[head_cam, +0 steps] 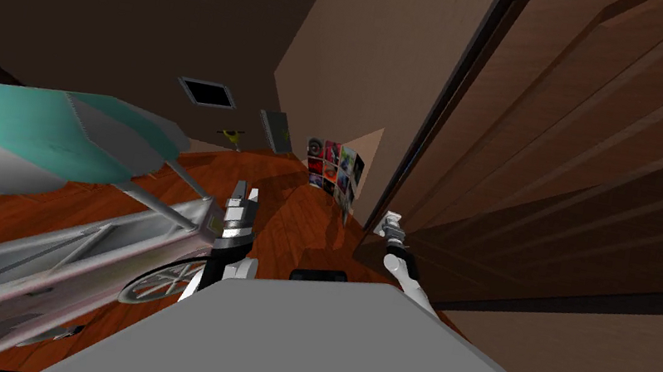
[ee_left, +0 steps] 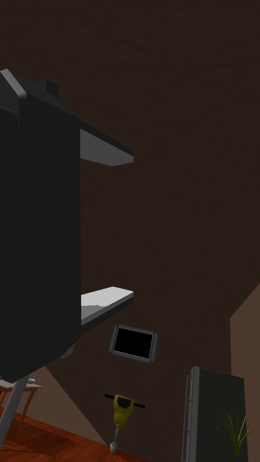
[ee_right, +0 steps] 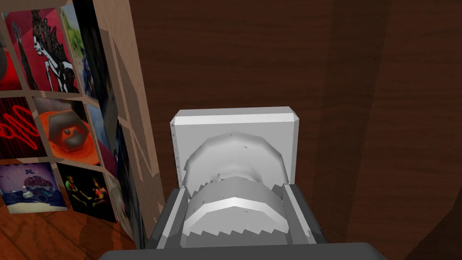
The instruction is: Pull the door open
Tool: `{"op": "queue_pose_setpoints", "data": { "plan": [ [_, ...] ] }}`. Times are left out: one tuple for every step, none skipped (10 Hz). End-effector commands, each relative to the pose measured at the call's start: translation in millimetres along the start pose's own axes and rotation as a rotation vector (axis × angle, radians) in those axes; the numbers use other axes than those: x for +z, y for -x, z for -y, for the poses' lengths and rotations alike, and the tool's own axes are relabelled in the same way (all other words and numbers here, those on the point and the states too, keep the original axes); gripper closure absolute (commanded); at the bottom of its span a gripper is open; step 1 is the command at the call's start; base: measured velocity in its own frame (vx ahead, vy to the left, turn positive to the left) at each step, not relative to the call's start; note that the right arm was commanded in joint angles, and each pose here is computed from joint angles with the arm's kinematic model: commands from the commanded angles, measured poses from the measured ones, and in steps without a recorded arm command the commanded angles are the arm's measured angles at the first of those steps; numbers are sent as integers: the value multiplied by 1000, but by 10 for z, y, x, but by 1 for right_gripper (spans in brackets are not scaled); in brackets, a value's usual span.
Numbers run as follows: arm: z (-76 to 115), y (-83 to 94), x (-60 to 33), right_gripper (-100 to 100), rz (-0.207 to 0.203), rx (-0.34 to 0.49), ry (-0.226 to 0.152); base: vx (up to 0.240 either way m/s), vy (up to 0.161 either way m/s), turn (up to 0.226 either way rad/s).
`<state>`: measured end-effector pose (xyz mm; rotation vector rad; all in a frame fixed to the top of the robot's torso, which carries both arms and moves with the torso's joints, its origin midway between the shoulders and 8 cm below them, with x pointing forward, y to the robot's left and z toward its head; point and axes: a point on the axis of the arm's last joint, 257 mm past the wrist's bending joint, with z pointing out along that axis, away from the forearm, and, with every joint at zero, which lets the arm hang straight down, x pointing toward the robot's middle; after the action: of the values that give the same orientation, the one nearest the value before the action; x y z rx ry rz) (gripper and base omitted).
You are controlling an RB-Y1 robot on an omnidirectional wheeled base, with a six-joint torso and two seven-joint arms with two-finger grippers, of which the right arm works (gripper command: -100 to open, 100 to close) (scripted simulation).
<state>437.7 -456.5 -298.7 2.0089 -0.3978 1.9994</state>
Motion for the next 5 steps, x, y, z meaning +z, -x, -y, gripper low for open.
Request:
{"op": "queue_pose_setpoints", "data": {
  "plan": [
    [43,-20,-9,100,-4,2,-16,-200,-11,115],
    [63,-22,-18,100,-4,3,-25,-220,-29,92],
    [88,-25,-30,100,-4,3,-36,-214,-37,111],
    [109,-26,-41,100,-4,3,-45,-214,-29,101],
    [95,-13,-42,100,0,2,-39,-94,-7,35]
  ]
}}
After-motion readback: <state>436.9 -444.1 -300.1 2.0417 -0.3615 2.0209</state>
